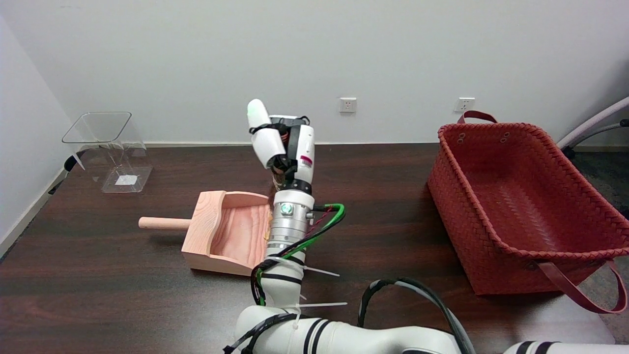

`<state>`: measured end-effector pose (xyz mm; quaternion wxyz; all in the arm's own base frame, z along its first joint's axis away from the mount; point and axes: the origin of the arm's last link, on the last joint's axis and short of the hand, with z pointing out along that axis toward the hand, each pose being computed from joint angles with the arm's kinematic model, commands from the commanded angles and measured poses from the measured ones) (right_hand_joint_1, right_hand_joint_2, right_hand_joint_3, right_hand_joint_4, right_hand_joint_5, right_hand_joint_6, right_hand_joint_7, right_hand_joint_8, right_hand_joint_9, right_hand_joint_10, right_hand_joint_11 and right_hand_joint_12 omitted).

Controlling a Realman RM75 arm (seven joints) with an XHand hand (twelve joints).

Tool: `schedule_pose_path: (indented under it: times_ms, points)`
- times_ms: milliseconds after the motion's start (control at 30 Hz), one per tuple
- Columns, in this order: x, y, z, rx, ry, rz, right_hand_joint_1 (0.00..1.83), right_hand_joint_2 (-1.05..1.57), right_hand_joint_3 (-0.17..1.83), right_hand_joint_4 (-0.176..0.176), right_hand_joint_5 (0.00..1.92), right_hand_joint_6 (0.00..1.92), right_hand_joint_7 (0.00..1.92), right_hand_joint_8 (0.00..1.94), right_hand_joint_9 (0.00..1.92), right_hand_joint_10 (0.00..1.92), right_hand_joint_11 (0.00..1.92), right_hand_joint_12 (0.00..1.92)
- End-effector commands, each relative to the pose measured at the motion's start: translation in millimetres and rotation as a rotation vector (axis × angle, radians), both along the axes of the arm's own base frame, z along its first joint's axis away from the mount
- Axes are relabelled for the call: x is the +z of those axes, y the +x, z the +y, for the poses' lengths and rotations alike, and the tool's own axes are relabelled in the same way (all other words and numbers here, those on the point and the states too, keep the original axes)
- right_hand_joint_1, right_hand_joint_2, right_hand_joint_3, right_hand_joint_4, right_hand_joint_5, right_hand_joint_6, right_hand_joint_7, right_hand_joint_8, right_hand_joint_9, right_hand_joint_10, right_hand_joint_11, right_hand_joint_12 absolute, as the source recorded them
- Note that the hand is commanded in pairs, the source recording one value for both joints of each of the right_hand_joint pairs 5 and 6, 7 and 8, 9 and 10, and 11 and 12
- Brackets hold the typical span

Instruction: Sweep the paper balls into the dustpan.

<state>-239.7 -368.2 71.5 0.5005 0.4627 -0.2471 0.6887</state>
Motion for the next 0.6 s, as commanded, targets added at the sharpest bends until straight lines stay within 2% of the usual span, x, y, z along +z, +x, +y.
schedule_pose_path:
  times_ms: [33, 200, 367, 600]
  points:
    - [20, 24, 12, 0.193, 0.014, -0.195, 0.62, 1.57, -0.04, 0.000, 1.92, 1.92, 1.92, 1.92, 1.92, 1.92, 1.92, 1.92]
    - [28, 37, 15, 0.129, 0.053, -0.110, 0.66, 1.57, -0.07, 0.000, 1.92, 1.92, 1.92, 1.92, 1.92, 1.92, 1.92, 1.92]
    - [35, 56, 23, 0.071, 0.032, 0.008, 0.68, 1.57, -0.05, 0.000, 1.92, 1.92, 1.92, 1.92, 1.92, 1.92, 1.92, 1.92]
    - [42, 45, 32, -0.027, -0.005, 0.173, 0.71, 1.57, 0.01, 0.000, 1.92, 1.92, 1.92, 1.92, 1.92, 1.92, 1.92, 1.92]
